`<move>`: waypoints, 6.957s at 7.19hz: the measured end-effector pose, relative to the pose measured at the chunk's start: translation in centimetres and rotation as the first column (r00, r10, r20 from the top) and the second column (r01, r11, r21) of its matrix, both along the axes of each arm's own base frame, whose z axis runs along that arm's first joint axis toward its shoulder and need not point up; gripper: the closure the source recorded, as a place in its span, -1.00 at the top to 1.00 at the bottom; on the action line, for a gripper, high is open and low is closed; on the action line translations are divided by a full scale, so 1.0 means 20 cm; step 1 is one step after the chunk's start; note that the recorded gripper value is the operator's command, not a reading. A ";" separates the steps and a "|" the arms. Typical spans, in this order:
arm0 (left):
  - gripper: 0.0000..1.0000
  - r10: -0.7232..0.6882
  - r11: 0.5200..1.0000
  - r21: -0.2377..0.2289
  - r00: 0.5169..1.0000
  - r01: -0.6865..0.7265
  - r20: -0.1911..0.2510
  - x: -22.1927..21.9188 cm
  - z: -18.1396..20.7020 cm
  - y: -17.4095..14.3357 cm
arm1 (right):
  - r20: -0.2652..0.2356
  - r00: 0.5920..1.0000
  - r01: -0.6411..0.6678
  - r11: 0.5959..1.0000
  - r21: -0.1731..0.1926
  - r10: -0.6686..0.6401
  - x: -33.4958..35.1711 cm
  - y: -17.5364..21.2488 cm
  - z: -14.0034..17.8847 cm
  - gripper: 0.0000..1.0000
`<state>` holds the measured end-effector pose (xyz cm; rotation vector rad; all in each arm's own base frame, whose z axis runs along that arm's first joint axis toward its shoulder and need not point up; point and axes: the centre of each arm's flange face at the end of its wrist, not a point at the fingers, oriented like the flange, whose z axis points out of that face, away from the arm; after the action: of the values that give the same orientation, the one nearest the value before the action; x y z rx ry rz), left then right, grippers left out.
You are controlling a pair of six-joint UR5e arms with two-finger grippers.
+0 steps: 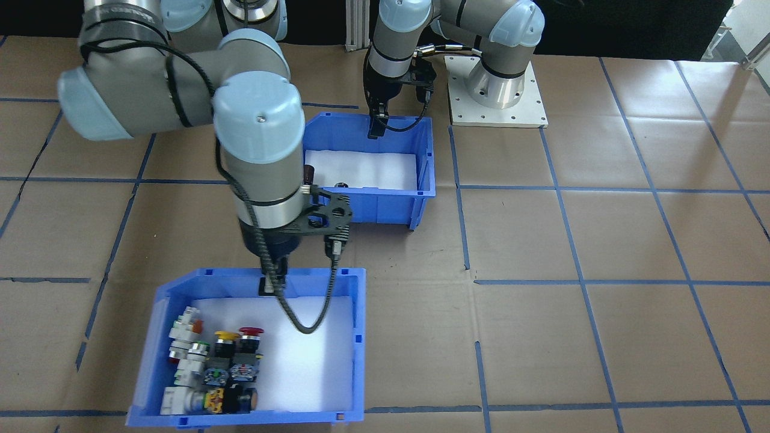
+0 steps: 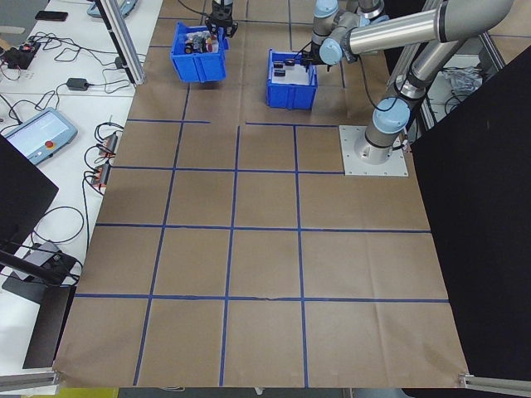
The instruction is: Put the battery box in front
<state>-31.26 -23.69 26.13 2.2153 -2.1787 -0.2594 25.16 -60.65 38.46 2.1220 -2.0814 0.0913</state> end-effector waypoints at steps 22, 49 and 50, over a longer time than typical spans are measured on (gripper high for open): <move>-0.82 -0.125 0.982 -0.141 0.992 0.124 0.002 0.07 0.50 -1.99 | 0.033 0.999 -0.031 0.999 -0.024 0.031 -1.20 0.95 -0.05 -0.92; 1.00 -0.995 -0.060 -0.102 -0.051 0.993 0.087 0.92 1.17 -1.16 | 0.096 0.993 0.066 0.998 0.023 -0.068 -0.17 1.69 -0.27 -0.91; 1.00 -0.995 -0.058 -0.099 -0.049 0.993 0.092 0.93 1.18 -1.16 | 0.097 0.993 0.063 0.998 0.017 -0.064 -0.11 1.69 -0.28 -0.91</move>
<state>-12.63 -46.82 49.65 -0.0609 -3.1427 -0.0680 22.97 -26.86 32.78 2.0971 -2.2078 0.1762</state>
